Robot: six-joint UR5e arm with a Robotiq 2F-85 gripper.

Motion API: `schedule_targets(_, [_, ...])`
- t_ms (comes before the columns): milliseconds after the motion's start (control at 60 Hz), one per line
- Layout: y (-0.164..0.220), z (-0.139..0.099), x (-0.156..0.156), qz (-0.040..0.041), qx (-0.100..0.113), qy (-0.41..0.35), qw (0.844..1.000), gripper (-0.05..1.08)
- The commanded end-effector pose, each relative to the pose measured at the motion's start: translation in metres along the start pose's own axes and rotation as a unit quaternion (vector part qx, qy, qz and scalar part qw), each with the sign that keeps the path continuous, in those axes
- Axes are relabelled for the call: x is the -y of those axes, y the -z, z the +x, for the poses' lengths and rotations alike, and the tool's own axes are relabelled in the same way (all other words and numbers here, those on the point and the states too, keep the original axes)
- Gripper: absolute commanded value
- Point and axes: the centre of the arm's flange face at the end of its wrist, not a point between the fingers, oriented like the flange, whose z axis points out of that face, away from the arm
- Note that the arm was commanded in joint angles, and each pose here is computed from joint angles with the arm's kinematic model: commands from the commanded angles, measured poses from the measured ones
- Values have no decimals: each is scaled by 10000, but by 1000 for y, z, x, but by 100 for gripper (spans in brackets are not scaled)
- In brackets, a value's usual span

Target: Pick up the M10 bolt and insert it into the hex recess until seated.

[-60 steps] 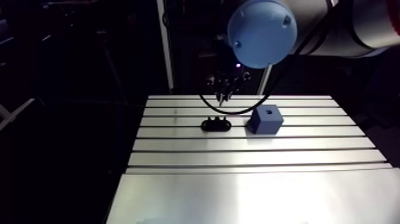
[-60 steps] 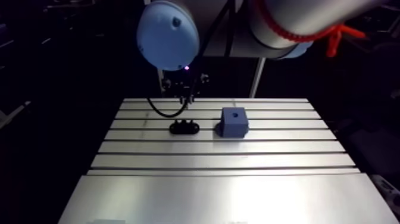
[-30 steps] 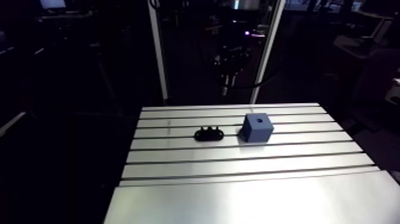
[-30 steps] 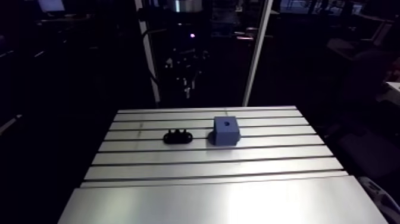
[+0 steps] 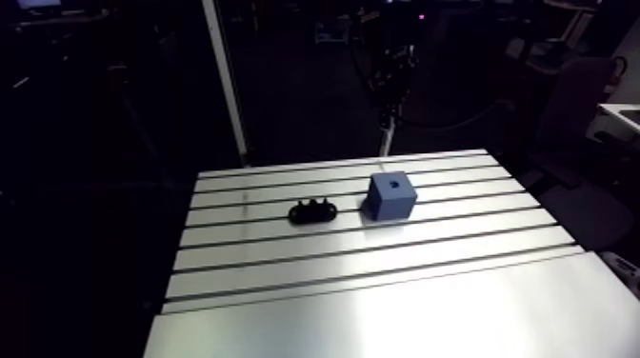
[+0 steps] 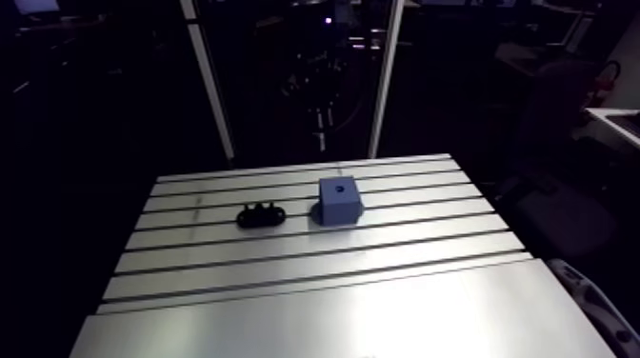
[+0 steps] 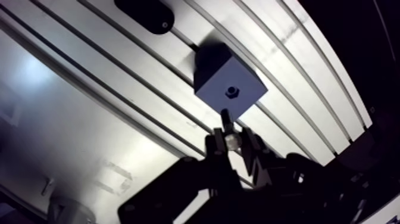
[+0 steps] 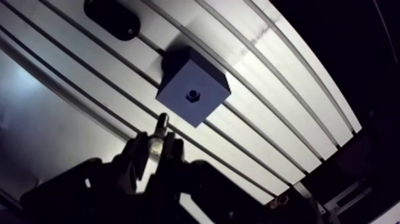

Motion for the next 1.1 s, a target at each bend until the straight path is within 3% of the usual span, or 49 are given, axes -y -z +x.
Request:
schedule_targets(17, [-12,-2,-10,82,108,87,9999,84])
schedule_targets(167, [-18,-6,-17,125,131,37,9998,84])
schedule_targets(383, [-37,-6,-30,252,212,-24,9995,84])
schedule_targets(483, [-39,-6,-32,235,198,-35,9995,84])
schedule_targets(550, [-41,-5,-35,183,158,-46,9997,84])
schedule_targets(583, [-43,-4,-36,116,98,-51,9999,84])
schedule_targets(633, [-45,-3,-36,100,87,-54,9999,84])
schedule_targets(1100, [-67,-7,-41,257,154,-132,9995,84])
